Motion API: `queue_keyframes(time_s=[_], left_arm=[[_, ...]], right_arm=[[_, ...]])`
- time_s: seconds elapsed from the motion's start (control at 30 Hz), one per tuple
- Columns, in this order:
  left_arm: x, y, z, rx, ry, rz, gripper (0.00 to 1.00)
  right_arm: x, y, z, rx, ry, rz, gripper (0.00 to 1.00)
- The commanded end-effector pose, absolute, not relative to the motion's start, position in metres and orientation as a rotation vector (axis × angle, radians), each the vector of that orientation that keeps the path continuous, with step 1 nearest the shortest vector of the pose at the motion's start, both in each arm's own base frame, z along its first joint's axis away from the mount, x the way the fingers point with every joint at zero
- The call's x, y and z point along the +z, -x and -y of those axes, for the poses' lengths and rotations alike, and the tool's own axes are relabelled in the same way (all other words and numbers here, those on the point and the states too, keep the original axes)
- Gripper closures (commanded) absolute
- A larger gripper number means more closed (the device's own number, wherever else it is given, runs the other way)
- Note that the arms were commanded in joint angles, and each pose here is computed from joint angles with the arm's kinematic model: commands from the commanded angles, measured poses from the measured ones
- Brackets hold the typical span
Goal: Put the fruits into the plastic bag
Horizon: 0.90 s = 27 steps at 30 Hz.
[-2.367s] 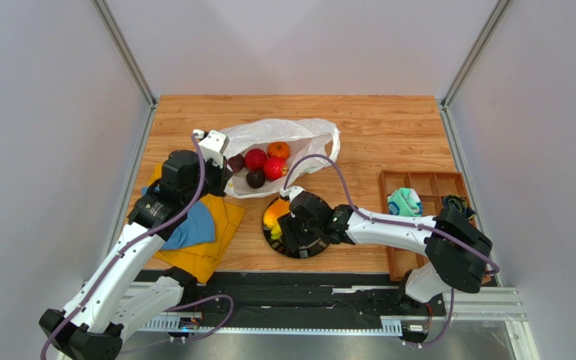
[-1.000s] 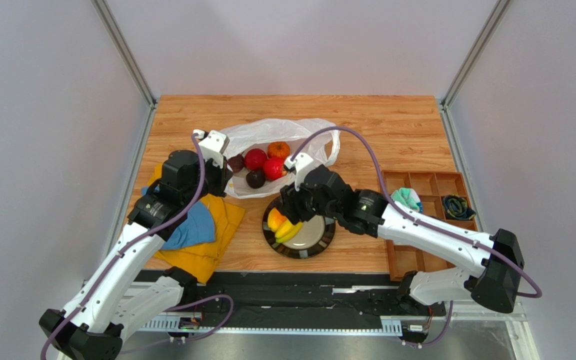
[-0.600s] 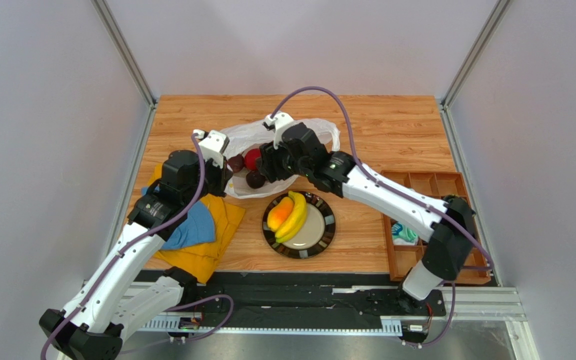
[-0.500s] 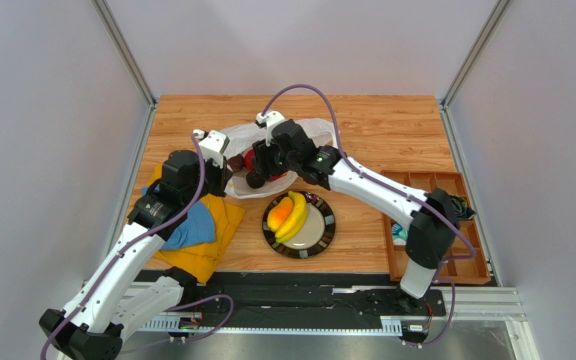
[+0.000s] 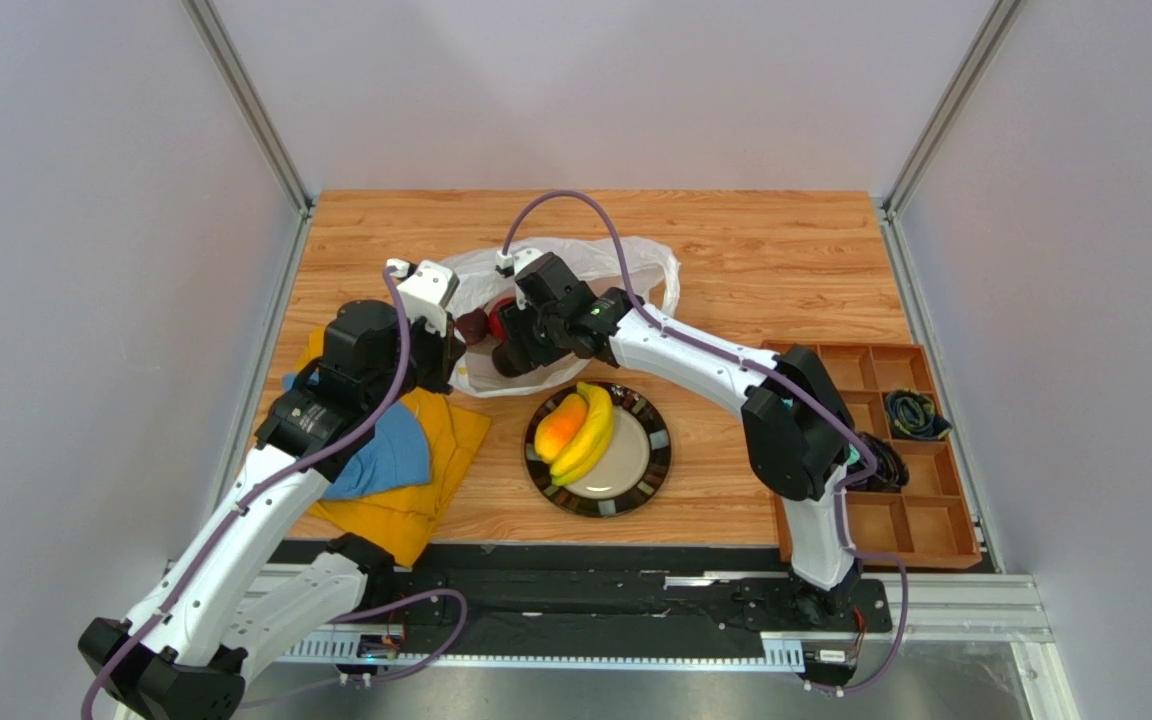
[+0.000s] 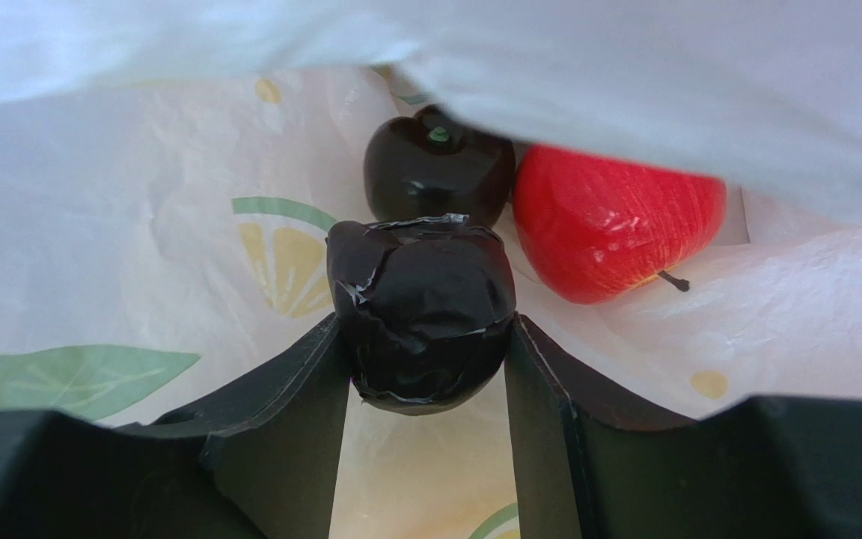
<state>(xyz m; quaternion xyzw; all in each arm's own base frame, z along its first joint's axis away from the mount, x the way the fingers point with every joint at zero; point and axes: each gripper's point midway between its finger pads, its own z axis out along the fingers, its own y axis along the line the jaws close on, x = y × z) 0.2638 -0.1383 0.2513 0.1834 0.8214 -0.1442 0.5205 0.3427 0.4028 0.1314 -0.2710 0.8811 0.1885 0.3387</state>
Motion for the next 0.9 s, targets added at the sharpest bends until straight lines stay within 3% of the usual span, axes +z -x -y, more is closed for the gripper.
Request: queue_keyframes(time_s=[0.0,0.07,0.2,0.3,0.87], left_arm=[[0.274,-0.265,0.142,-0.372,-0.424,-1.912,1.00],[0.274,-0.265,0.141,-0.370,-0.422,-1.912,1.00],[0.274,-0.265,0.142,-0.372,-0.424,-1.912,1.00],[0.274,-0.265,0.142,-0.375,-0.426,-1.914,1.00],[0.273,-0.265,0.142,-0.376,-0.425,-1.915,1.00]], right_arm=[[0.134,-0.352,-0.410,0.510,0.681,-2.297,0.57],[0.131,-0.353,-0.409,0.500,0.682,-2.310,0.54],[0.126,-0.354,-0.407,0.493,0.680,-2.328,0.25],[0.124,-0.354,-0.405,0.488,0.669,-2.337,0.20],[0.149,-0.346,-0.411,0.580,0.679,-2.301,0.22]])
